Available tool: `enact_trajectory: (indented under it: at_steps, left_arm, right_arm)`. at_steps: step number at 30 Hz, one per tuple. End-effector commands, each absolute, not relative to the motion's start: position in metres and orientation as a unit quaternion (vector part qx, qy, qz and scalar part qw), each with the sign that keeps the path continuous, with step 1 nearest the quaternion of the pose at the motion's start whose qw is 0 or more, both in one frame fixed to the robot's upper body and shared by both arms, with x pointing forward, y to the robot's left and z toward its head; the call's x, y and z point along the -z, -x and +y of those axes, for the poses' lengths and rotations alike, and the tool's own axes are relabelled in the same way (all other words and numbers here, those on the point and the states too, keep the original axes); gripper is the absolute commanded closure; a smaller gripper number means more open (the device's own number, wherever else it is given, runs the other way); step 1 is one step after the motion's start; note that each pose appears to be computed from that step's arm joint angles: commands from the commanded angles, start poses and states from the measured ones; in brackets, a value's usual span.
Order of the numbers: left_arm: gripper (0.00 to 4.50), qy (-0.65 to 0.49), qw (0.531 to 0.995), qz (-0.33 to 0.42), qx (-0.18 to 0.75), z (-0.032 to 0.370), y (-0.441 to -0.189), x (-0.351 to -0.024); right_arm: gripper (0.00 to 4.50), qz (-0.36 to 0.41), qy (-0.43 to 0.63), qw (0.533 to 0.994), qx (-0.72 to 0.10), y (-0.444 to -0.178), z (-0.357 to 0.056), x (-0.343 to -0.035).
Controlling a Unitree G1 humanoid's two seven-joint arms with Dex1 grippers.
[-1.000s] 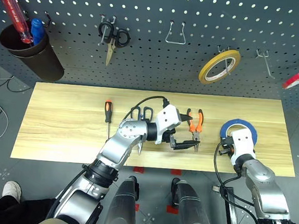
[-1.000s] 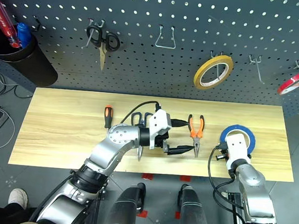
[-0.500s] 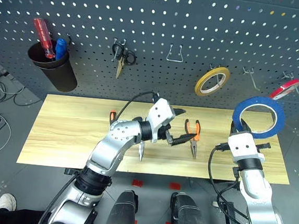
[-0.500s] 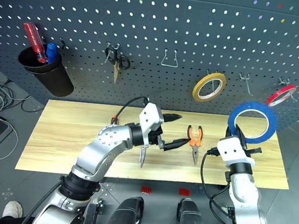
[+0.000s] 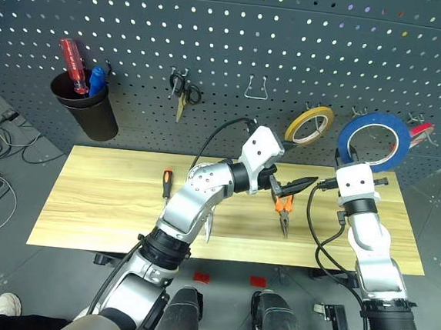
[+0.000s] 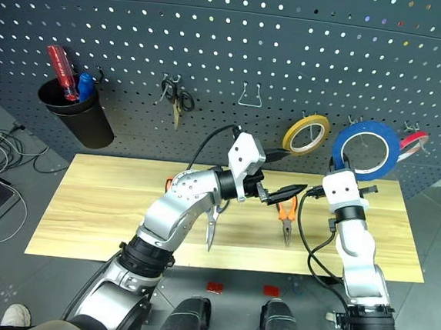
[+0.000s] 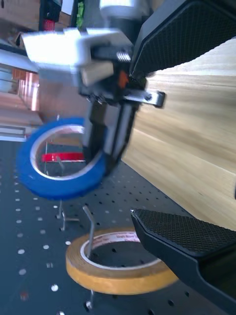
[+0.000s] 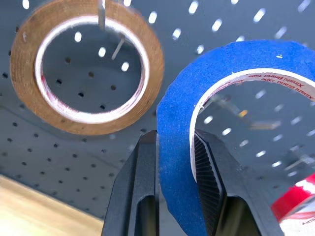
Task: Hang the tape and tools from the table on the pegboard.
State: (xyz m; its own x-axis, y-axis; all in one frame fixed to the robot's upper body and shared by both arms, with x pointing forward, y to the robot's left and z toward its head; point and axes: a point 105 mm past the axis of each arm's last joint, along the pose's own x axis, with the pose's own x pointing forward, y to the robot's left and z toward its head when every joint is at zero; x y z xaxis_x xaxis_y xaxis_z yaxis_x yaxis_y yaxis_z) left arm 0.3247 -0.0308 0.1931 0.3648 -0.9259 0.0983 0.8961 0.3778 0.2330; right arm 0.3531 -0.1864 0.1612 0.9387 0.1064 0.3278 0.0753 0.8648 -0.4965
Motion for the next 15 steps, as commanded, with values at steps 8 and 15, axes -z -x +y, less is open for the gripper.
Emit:
enact_trajectory:
  at_steps: [8,15]
  left_arm:
    - [0.00,-0.074,0.818,-0.128,0.556,-0.030,-0.314,-0.197]
    - [0.00,-0.073,0.821,-0.110,0.556,-0.023,-0.311,-0.184]
  right_arm:
    - [1.94,-0.152,0.180,0.972,-0.016,-0.347,-0.189,-0.153]
    - [0.01,-0.111,0.172,0.979,-0.014,-0.335,-0.188,-0.137]
